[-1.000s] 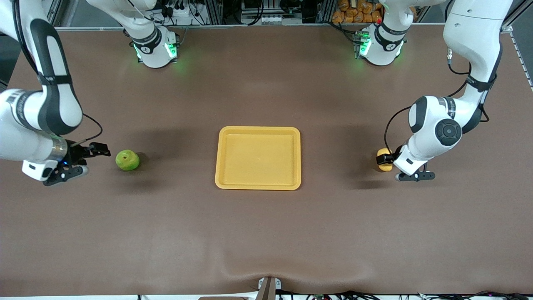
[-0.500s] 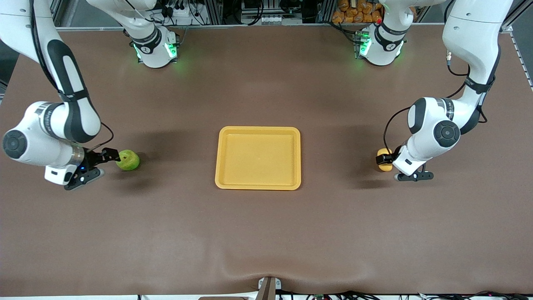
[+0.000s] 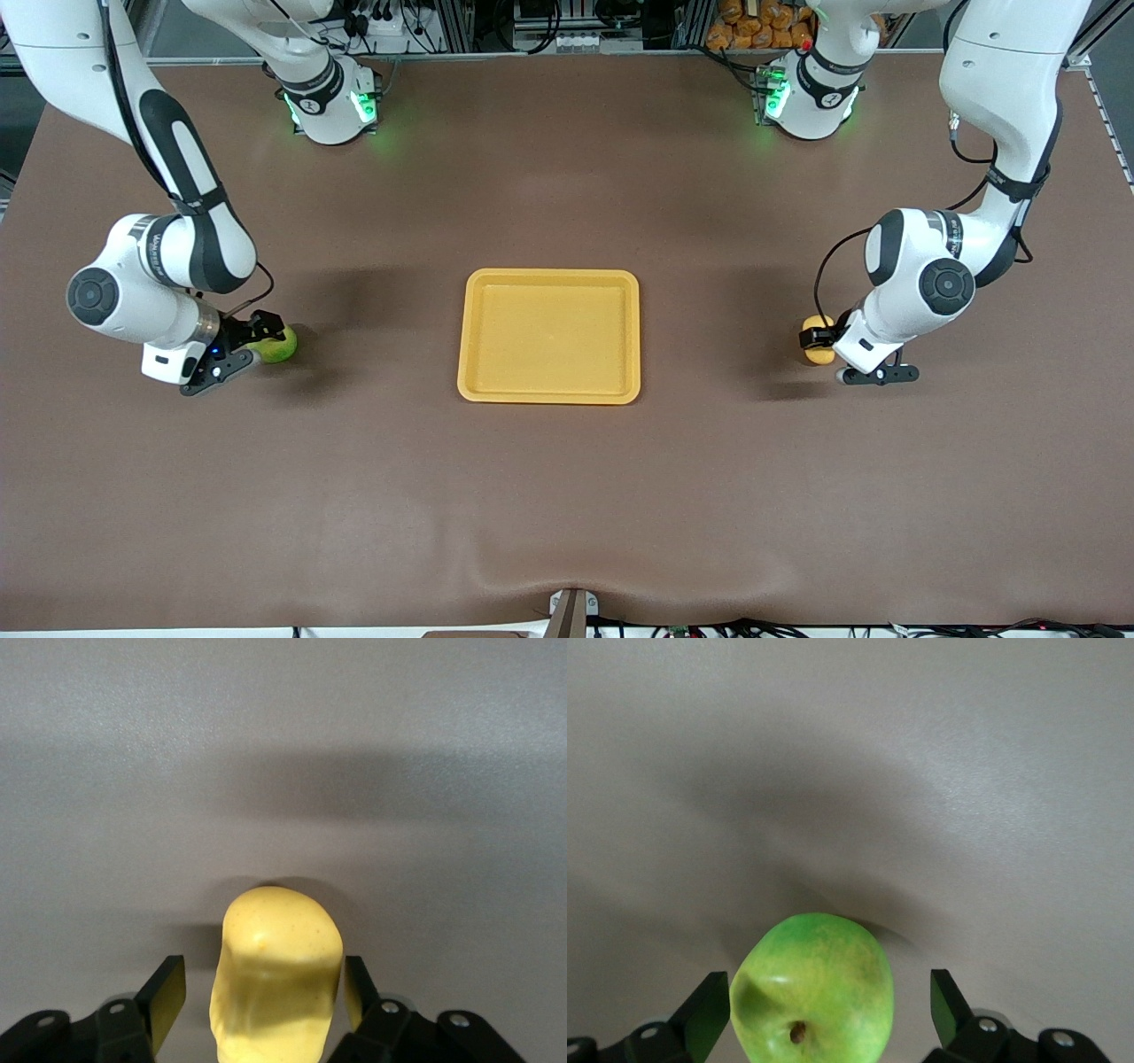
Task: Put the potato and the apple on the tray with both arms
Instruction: 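Lower and close the left gripper on the potato while the right grips the apple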
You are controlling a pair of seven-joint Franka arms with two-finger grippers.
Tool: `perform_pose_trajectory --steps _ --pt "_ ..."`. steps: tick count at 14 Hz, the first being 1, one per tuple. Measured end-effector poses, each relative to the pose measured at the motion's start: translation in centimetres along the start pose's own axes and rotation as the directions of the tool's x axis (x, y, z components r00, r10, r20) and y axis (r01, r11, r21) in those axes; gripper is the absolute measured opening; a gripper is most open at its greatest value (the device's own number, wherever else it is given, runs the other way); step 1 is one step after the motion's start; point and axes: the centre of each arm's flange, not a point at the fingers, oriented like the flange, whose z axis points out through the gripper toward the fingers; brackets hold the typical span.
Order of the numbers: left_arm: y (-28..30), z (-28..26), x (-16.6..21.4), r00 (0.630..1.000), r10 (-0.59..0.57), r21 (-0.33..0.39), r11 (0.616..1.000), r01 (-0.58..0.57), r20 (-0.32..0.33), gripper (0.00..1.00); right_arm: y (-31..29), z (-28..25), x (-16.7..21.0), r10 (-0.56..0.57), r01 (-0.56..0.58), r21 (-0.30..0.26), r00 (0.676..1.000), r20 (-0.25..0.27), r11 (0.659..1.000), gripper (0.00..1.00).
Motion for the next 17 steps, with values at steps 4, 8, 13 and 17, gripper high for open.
perform_pose_trajectory --steps 4,8,13,17 --pt "0.3 0.1 -0.1 1.000 0.005 0.000 1.000 -0.005 0.003 0.56 -1.3 1.2 -0.2 -0.017 0.017 0.004 1.000 0.012 1.000 1.00" --pt "0.4 0.1 -0.1 1.000 0.007 0.000 1.000 -0.007 0.002 0.49 -1.6 1.9 -0.8 -0.015 0.015 0.013 1.000 0.027 1.000 1.00" --pt "1.0 -0.1 0.0 1.000 0.016 -0.002 1.000 -0.016 0.001 0.49 -1.7 1.8 -0.9 -0.019 0.019 0.015 0.999 0.027 1.000 0.85" --pt "2.9 -1.8 0.2 0.999 0.047 -0.012 0.999 -0.048 -0.010 0.49 -1.9 0.5 -0.8 -0.027 0.026 0.016 0.999 0.025 1.000 0.85"
